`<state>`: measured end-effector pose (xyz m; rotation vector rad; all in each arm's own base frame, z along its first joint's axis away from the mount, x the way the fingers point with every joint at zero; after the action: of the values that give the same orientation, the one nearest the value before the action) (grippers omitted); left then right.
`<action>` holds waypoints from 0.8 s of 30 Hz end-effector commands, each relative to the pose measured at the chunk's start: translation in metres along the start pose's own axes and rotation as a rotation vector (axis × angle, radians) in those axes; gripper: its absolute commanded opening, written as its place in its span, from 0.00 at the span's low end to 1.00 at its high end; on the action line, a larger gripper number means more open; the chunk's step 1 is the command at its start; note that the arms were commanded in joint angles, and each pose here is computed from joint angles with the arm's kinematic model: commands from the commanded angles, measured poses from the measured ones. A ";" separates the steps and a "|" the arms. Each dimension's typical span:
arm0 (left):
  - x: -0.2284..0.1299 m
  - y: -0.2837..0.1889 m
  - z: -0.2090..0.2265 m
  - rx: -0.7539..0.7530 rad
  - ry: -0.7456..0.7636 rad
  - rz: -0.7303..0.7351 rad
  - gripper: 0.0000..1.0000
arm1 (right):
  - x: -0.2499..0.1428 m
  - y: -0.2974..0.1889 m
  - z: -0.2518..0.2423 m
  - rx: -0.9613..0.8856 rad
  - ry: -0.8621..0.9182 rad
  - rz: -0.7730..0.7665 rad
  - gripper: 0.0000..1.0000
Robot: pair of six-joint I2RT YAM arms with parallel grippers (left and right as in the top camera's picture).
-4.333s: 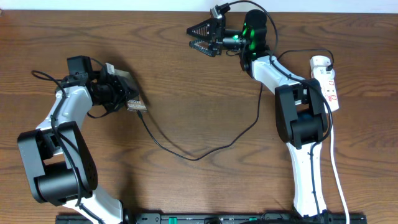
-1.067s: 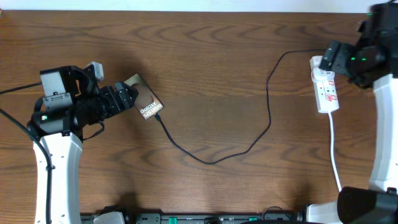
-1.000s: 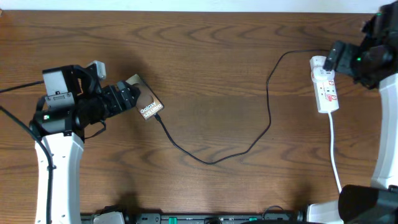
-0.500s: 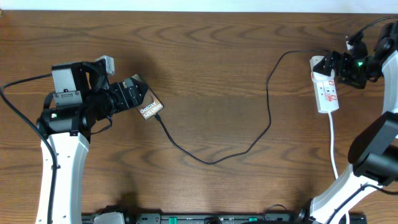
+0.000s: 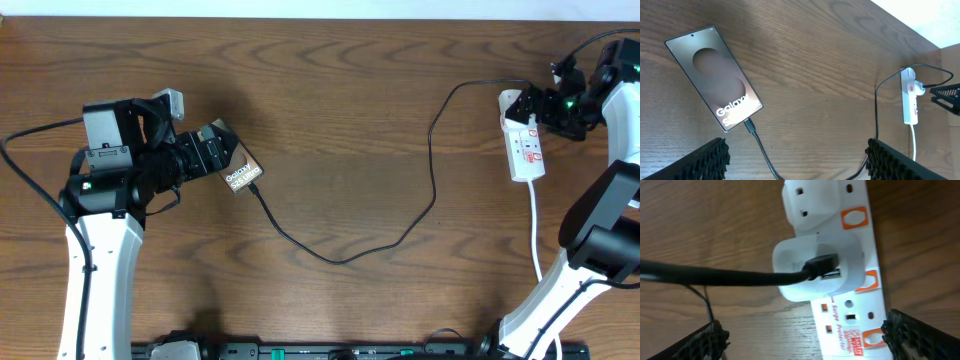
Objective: Plug charger to phone and switch on socket
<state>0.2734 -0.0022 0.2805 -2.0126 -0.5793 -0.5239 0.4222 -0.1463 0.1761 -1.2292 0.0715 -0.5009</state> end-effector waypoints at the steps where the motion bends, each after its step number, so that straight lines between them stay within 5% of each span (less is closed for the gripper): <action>1: 0.000 -0.001 -0.001 0.003 0.009 -0.007 0.86 | 0.002 0.007 -0.006 -0.022 0.017 0.004 0.99; 24: 0.000 -0.001 -0.001 0.003 0.008 -0.005 0.86 | 0.001 0.036 -0.005 0.077 0.023 0.053 1.00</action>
<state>0.2734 -0.0022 0.2805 -2.0127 -0.5791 -0.5235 0.4315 -0.1452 0.1417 -1.1621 0.1037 -0.4678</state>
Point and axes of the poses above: each gripper's point midway between its finger pads, its own y axis out along the fingers, its own z axis along the line the jaws close on, x = y × z, the point moved 10 cm from there along -y, back along the fingers, and after that the axes turned 10 degrees about y, right-handed, at the moved point
